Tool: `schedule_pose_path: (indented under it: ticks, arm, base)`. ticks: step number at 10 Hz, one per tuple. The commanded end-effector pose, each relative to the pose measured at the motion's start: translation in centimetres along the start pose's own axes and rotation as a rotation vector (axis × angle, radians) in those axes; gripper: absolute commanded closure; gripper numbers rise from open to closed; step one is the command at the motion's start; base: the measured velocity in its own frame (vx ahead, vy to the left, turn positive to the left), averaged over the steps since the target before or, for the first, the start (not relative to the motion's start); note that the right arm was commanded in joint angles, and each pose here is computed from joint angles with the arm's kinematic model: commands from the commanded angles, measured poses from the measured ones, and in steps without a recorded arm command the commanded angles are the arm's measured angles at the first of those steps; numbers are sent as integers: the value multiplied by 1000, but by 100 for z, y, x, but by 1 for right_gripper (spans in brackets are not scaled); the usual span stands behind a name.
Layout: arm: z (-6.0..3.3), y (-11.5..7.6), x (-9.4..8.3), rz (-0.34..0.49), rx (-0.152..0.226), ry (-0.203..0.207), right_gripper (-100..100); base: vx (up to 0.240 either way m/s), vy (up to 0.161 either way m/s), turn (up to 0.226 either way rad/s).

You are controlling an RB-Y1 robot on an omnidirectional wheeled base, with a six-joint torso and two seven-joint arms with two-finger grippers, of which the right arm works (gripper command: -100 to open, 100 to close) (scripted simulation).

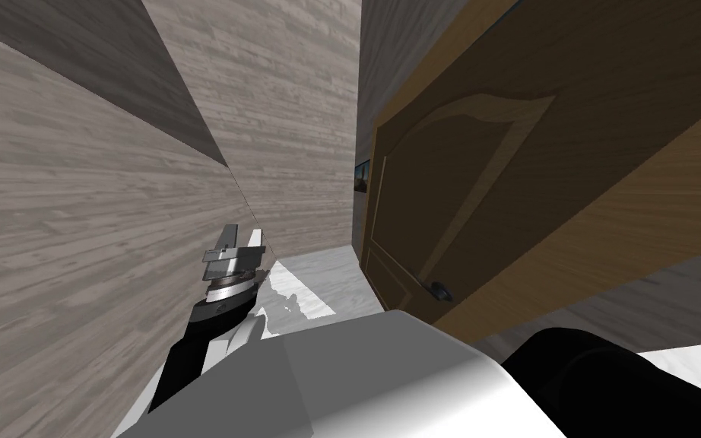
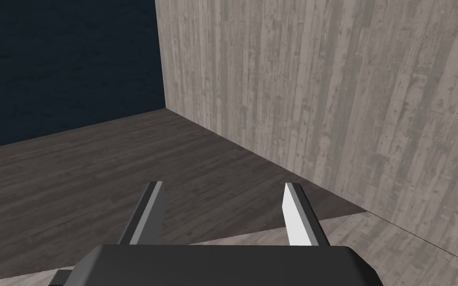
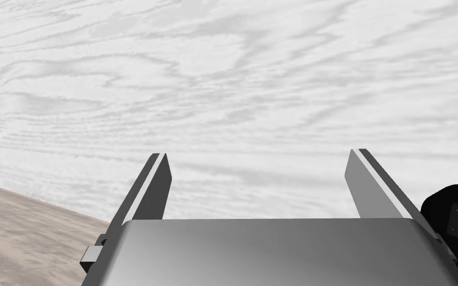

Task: Push the door open

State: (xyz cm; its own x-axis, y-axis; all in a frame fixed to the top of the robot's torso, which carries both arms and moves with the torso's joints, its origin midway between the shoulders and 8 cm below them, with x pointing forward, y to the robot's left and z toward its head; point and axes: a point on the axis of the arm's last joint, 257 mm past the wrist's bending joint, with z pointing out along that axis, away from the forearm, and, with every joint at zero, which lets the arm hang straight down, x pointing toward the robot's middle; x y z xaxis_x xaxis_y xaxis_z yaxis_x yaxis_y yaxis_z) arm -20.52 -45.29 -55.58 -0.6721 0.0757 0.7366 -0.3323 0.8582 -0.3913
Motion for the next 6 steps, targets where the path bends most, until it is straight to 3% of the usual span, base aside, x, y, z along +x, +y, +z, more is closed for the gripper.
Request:
schedule_pose_path:
  ticks: [1, 6]
  arm:
    - [21, 92, 75, 23, -32, 21, -100]
    - [81, 394, 282, 87, -124, 87, -100]
  base:
    - [94, -15, -21]
    - [101, -4, -17]
